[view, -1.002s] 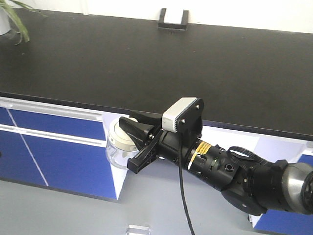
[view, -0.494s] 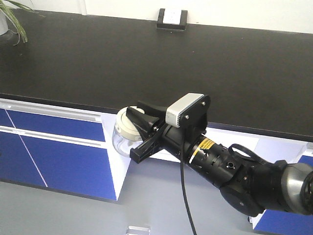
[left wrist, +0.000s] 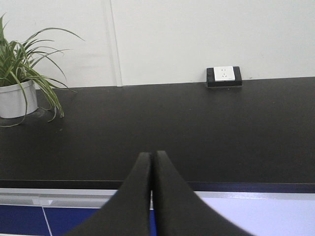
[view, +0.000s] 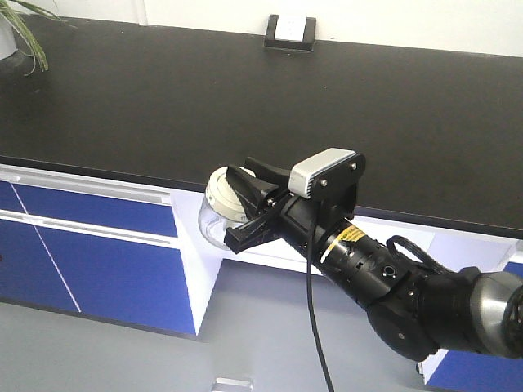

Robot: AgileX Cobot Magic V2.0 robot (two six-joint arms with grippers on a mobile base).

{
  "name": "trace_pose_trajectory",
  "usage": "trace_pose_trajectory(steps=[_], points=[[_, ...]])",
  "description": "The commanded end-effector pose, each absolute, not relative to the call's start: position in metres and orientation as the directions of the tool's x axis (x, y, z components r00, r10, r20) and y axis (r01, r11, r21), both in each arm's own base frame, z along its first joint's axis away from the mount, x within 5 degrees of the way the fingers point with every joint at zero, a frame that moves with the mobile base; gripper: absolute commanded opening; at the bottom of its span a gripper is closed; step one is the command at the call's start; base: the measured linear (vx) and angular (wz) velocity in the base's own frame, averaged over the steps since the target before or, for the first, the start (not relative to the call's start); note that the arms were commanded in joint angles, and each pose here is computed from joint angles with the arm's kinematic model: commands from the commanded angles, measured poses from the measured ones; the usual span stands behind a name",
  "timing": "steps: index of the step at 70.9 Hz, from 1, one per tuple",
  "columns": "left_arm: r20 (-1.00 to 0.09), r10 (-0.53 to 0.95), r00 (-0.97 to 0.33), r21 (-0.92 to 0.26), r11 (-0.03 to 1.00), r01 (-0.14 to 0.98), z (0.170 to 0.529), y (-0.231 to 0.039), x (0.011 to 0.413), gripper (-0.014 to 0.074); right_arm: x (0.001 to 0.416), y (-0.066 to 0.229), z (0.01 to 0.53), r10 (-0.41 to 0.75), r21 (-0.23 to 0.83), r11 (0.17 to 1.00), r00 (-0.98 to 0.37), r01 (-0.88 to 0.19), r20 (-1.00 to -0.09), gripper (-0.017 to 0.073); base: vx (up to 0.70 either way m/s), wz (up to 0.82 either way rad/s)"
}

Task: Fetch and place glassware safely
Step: 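Hold the jar above the black benchtop with the right gripper while approaching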

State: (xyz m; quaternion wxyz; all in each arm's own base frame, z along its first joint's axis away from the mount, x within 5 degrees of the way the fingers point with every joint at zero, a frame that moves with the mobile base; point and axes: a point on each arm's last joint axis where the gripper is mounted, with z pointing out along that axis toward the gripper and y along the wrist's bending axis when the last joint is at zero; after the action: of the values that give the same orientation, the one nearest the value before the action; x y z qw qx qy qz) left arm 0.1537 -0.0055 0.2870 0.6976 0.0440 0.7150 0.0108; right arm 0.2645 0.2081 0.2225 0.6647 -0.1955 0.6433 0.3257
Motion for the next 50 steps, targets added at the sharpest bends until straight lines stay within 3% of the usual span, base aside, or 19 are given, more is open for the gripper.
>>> trace_pose_trajectory(steps=[1,50], points=[[-0.996,0.059,0.074,0.062,0.997,0.05,0.3025,-0.0067,0.1544,-0.0007,0.2637,0.2058,0.255,0.293,0.142,0.695,0.097,-0.705,-0.951,-0.0004,0.0,-0.01],[-0.996,0.059,0.074,0.062,0.997,0.05,0.3025,-0.0067,0.1544,-0.0007,0.2637,0.2058,0.255,0.293,0.142,0.695,0.097,-0.705,-0.951,-0.0004,0.0,-0.01]])
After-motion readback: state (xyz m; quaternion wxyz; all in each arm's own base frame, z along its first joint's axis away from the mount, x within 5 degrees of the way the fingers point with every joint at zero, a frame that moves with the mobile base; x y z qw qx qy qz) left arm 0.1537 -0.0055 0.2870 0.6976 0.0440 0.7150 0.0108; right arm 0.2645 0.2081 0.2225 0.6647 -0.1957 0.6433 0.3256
